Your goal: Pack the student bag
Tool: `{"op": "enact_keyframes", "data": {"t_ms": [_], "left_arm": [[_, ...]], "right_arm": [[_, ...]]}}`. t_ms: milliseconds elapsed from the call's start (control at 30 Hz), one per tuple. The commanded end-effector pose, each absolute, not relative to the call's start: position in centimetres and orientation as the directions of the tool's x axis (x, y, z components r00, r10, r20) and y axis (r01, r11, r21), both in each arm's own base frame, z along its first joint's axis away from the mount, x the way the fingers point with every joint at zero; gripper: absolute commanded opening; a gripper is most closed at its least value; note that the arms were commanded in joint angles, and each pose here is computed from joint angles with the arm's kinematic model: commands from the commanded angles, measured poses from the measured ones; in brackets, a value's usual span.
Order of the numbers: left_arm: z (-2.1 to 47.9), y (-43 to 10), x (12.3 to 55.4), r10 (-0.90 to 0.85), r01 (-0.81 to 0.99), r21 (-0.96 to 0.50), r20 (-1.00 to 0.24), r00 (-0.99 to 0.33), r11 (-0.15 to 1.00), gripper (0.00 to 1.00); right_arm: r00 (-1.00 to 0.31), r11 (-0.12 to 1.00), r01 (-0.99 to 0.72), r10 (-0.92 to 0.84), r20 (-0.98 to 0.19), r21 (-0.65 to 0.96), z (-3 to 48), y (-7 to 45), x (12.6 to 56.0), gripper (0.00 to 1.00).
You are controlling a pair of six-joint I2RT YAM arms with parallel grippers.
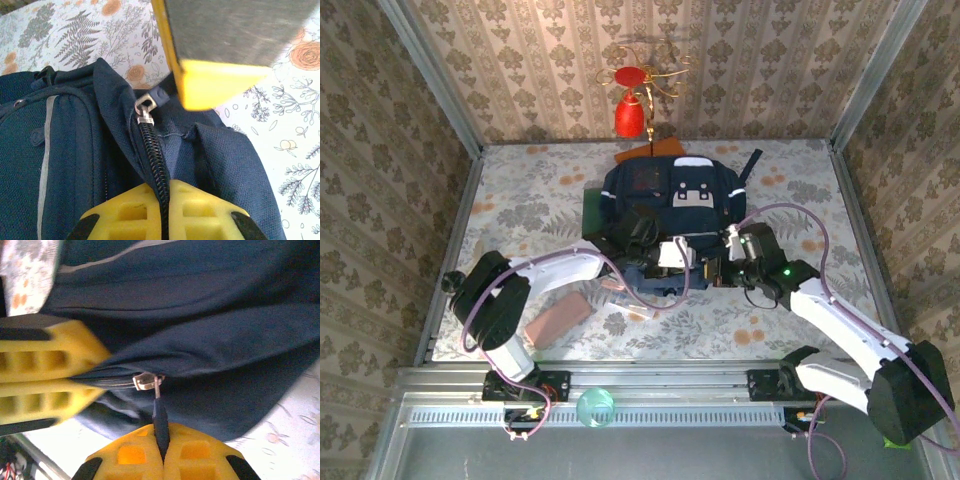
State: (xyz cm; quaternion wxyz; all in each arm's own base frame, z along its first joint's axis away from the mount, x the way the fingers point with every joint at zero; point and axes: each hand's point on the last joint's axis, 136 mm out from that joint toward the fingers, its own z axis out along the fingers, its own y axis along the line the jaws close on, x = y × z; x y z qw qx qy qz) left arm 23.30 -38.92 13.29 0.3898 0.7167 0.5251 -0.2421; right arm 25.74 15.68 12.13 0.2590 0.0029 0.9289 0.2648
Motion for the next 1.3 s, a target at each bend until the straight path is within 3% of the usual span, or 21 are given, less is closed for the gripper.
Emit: {"op": "enact_keyframes", "data": {"t_ms": [0,367,800,1267], "left_arm": [[14.6,-36.3,23.5,0.54,0.944,0.297,-0.776,0.325,-0.141,0.0],[17.8,-33.1,23.8,0.388,0.942,0.322,-0.859,0.334,-0.098,0.0],[24.4,-32.5,22.8,0.142,0.925,0.358,-0.916,0.374,-0.128,0.0],[27.2,-31.2,22.3,0.079,0.915,0.374,-0.918,0.388,-0.151,0.0]], "right_arm": [[-0.847,0.946,0.118,0.254,-0.467,0.301,9.8,9.3,26.2,0.0],[-0.78,0.949,0.232,0.312,-0.543,0.213,10.4,5.6,28.3,0.0],[-0.72,0.87,0.319,0.481,-0.501,0.377,10.0,2.0,34.1,0.0],[-0.609,0.781,0.425,0.621,-0.494,0.458,11.1,-3.6,38.6,0.0]]}}
